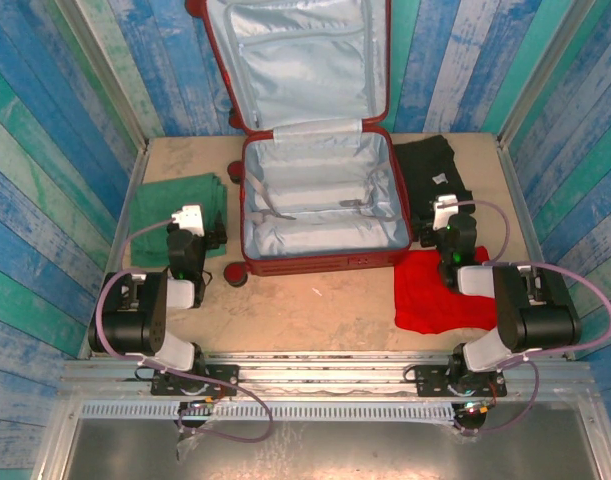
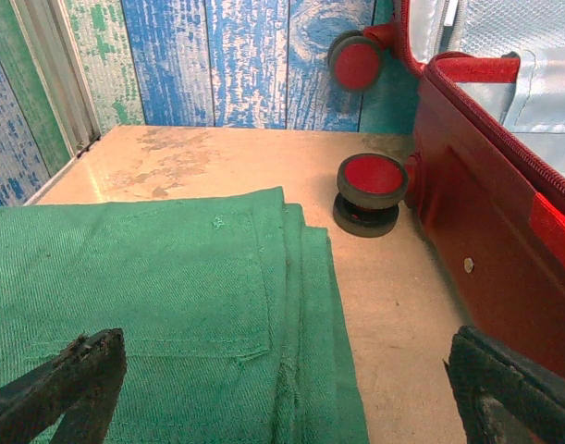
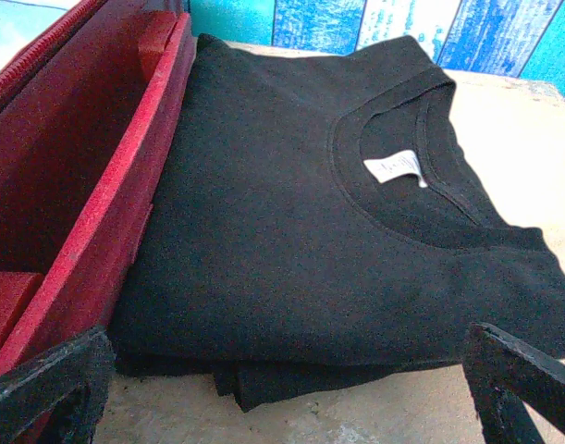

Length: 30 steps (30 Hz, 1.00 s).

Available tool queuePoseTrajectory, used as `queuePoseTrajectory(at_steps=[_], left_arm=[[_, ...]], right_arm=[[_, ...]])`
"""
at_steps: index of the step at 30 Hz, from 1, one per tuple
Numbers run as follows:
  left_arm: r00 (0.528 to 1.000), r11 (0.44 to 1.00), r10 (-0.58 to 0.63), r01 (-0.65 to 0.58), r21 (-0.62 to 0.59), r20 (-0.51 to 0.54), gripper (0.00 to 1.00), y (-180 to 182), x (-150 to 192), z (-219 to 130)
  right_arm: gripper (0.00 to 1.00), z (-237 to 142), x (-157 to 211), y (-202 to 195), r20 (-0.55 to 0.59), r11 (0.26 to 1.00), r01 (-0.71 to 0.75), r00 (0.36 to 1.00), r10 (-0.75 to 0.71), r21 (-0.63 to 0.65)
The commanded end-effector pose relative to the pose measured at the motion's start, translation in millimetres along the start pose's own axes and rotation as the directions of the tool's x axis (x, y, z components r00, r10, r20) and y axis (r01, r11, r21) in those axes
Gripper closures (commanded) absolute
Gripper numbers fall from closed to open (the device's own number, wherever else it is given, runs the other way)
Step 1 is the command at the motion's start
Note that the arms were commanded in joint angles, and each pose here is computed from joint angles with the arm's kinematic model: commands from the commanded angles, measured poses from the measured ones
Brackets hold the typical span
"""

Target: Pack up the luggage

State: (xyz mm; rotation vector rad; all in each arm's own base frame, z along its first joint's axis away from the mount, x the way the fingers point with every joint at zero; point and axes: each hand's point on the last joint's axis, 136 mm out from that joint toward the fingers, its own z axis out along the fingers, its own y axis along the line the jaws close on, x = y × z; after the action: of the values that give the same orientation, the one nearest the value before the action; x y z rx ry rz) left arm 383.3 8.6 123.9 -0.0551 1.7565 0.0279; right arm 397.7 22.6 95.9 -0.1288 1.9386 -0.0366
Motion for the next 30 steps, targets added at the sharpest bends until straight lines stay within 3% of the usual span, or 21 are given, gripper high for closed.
queuePoseTrajectory(at_steps=[1,4,7,11,15,21,30], left_arm=[[0.999,0.998,0.045,-0.044,0.033,-0.015,0.02,-13.6,-27.1,3.1],[0.995,0.993,-0.100,0.099,-0.061,-0.010,0.02,-5.8,-87.3,-11.4],[0.972,0.965,-0.236,0.236,-0.115,0.012,0.03,5.3,-126.8,-39.3],[0.966,0.961,-0.257,0.257,-0.101,0.017,0.03,6.5,-142.3,-73.5],[0.958,0.959,-0.279,0.275,-0.070,-0.061,0.04,-2.3,-135.5,-79.2],[0.910,0.938,-0.325,0.345,0.032,-0.256,0.06,-43.1,-109.5,-63.2],[0.912,0.934,-0.229,0.304,0.186,-0.341,0.07,-130.2,-98.5,-69.9]], right_arm=[[0.00,-16.6,-24.6,-8.7,0.081,0.998,-0.006,0.997,0.001,0.060],[0.00,-47.6,-62.6,-43.3,0.044,0.961,-0.178,0.984,0.172,0.212],[0.00,-56.2,-92.3,-49.5,0.035,0.936,-0.315,0.949,0.314,0.154],[0.00,-42.0,-105.5,-52.6,-0.070,0.881,-0.460,0.881,0.469,0.110],[0.00,-6.7,-98.4,-78.4,-0.194,0.741,-0.663,0.717,0.670,0.107],[0.00,29.8,-71.4,-97.3,-0.381,0.526,-0.841,0.449,0.808,0.127],[0.00,32.6,-15.9,-118.1,-0.377,0.488,-0.812,0.363,0.852,0.321]])
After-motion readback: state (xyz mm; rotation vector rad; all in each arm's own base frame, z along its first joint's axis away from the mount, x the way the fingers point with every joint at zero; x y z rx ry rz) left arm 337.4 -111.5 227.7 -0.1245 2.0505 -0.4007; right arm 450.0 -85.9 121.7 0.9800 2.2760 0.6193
